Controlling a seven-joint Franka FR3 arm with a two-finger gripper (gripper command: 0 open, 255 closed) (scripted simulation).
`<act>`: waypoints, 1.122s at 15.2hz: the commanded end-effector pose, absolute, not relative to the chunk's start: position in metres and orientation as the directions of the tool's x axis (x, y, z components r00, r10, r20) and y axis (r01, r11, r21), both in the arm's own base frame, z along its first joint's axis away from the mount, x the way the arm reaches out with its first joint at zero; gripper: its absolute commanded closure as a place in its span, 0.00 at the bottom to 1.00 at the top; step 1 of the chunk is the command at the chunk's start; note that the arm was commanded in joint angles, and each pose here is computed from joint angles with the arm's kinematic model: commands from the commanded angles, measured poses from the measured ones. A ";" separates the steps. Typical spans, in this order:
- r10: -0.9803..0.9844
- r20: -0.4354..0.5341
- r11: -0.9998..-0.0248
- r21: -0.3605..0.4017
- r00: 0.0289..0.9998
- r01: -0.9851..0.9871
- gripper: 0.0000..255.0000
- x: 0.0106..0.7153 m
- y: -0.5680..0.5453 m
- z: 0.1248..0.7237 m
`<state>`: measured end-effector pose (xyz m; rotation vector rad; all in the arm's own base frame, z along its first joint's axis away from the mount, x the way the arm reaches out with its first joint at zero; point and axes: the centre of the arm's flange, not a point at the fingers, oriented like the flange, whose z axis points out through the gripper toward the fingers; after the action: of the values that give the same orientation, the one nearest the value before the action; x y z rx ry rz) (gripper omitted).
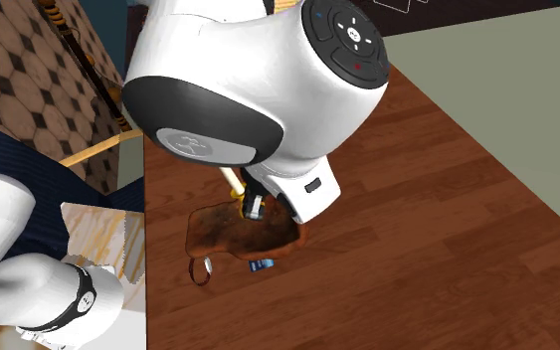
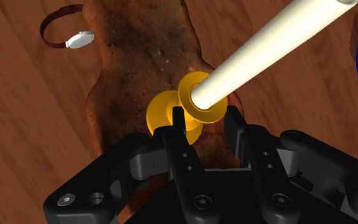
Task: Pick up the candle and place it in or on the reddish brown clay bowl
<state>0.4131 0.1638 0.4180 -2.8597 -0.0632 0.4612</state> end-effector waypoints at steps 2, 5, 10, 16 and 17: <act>0.081 -0.304 -0.969 -0.246 0.949 0.004 1.00 0.413 0.163 0.403; 0.081 -0.304 -0.969 -0.246 0.949 0.004 1.00 0.413 0.163 0.396; 0.081 -0.304 -0.969 -0.246 0.949 0.004 1.00 0.413 0.163 0.396; 0.081 -0.304 -0.969 -0.246 0.949 0.004 0.00 0.413 0.163 0.396; 0.081 -0.304 -0.969 -0.246 0.949 0.004 0.00 0.413 0.163 0.396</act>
<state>0.4129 0.1634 0.3956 -2.8598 -0.0633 0.4606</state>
